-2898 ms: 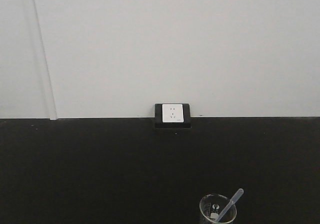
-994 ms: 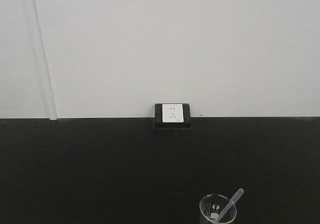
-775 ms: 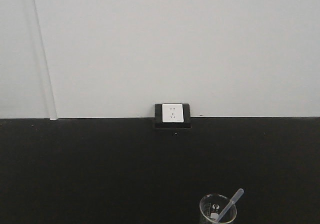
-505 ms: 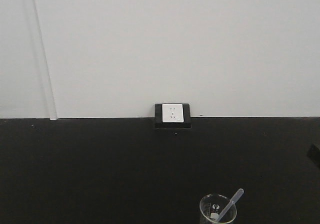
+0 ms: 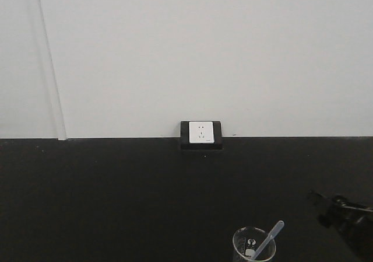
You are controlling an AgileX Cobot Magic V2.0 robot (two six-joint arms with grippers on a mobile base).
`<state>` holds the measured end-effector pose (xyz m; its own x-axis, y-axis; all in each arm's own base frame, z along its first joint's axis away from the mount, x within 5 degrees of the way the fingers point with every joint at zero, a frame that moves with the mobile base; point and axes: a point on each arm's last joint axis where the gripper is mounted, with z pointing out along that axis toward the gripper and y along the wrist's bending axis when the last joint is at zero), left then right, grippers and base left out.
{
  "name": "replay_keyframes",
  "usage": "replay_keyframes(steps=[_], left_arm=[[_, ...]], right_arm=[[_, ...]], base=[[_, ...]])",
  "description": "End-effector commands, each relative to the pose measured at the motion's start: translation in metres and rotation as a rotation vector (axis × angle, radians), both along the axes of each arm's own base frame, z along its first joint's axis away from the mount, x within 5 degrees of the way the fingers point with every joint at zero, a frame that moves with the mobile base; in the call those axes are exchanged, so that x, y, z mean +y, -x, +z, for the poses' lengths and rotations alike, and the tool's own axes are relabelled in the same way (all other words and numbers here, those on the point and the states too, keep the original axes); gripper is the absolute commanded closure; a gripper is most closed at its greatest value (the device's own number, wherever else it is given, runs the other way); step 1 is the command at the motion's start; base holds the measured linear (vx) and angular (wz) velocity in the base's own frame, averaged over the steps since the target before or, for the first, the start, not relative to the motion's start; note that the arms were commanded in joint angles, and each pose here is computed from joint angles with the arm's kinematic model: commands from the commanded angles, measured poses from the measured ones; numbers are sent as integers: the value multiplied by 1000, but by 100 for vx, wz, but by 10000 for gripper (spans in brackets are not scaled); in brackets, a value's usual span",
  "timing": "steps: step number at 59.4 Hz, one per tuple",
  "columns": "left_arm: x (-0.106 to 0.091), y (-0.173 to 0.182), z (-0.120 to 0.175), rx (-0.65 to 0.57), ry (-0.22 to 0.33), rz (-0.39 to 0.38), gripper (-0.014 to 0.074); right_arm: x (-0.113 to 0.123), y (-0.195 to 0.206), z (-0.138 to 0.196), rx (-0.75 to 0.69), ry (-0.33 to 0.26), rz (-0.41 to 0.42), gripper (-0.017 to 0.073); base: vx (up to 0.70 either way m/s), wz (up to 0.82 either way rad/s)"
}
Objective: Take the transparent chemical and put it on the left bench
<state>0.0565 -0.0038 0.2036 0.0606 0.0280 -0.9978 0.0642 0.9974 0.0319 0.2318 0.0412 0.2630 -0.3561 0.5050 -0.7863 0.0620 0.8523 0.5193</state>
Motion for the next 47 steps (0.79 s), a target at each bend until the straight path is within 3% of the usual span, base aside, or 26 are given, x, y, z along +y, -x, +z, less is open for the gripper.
replay_keyframes(steps=[1,10,26,47], left_arm=[[0,1,3,-81,14,-1,597],[0,1,3,-81,14,-1,597],[0,1,3,-81,14,-1,597],[0,1,3,-81,14,-1,597]], right_arm=[[10,-17,13,-166,-12,2,9],[23,-35,-9,-160,-46,4,39],[38,-64,-33,-120,-4,77,40],[44,-81,-60,-57,-40,83,55]], base=[[0,0],[0,0],[0,0],[0,0]])
